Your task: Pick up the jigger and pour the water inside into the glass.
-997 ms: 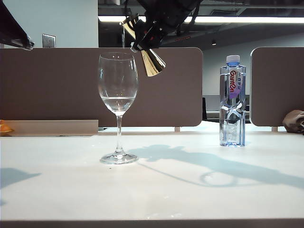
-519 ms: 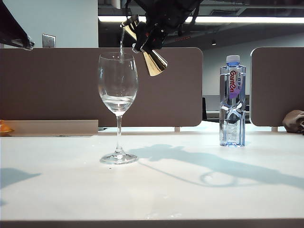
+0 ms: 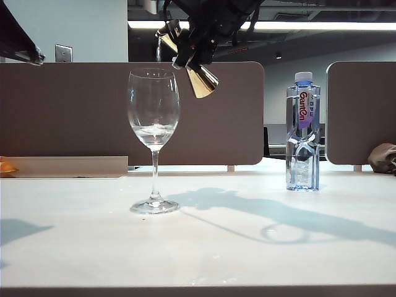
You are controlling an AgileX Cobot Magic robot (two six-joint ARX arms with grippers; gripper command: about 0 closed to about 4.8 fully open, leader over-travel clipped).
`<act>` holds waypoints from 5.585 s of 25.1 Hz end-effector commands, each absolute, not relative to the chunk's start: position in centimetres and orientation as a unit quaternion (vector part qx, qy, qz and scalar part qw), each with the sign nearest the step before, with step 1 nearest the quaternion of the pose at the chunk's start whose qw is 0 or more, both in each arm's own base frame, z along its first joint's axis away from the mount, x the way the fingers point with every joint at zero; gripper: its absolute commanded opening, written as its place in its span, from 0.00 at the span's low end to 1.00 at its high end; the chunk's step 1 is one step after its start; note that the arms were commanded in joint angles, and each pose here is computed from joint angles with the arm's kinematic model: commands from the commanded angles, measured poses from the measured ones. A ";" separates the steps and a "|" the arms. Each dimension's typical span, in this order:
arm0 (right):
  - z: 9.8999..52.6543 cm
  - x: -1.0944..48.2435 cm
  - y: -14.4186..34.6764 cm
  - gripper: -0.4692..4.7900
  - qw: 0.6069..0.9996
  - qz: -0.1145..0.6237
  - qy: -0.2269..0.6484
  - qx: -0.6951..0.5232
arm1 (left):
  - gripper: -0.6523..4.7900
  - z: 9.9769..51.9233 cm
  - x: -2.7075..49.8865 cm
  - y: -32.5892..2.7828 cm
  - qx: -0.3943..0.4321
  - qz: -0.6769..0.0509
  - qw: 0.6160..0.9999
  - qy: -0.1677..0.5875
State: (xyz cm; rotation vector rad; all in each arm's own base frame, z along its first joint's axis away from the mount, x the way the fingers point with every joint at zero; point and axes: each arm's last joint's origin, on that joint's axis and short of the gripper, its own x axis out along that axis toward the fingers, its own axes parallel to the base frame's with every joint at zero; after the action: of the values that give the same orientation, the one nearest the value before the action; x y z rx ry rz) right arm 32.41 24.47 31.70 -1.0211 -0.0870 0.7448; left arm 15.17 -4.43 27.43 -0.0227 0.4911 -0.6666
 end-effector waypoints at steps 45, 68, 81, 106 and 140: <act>32.5 31.9 25.1 0.11 0.710 0.330 -0.127 -0.609 | 0.13 27.5 15.2 -4.4 -0.012 -0.325 0.916 0.236; 32.5 31.8 25.1 0.11 0.687 0.325 -0.140 -0.635 | 0.13 27.5 15.2 -4.4 -0.012 -0.325 0.916 0.236; 32.5 31.9 25.1 0.11 0.669 0.322 -0.148 -0.653 | 0.13 27.5 15.2 -4.4 -0.012 -0.325 0.916 0.236; 32.2 31.8 25.0 0.11 0.707 0.339 -0.114 -0.611 | 0.13 27.5 15.2 -4.4 -0.012 -0.325 0.916 0.236; 31.7 31.7 24.9 0.11 0.695 0.355 -0.093 -0.618 | 0.13 27.5 15.2 -4.4 -0.012 -0.325 0.916 0.236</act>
State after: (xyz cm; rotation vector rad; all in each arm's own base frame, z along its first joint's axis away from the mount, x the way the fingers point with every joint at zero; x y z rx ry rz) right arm 31.82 24.88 31.01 -1.3937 -0.1810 0.8079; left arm 15.17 -4.43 27.43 -0.0227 0.4911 -0.6666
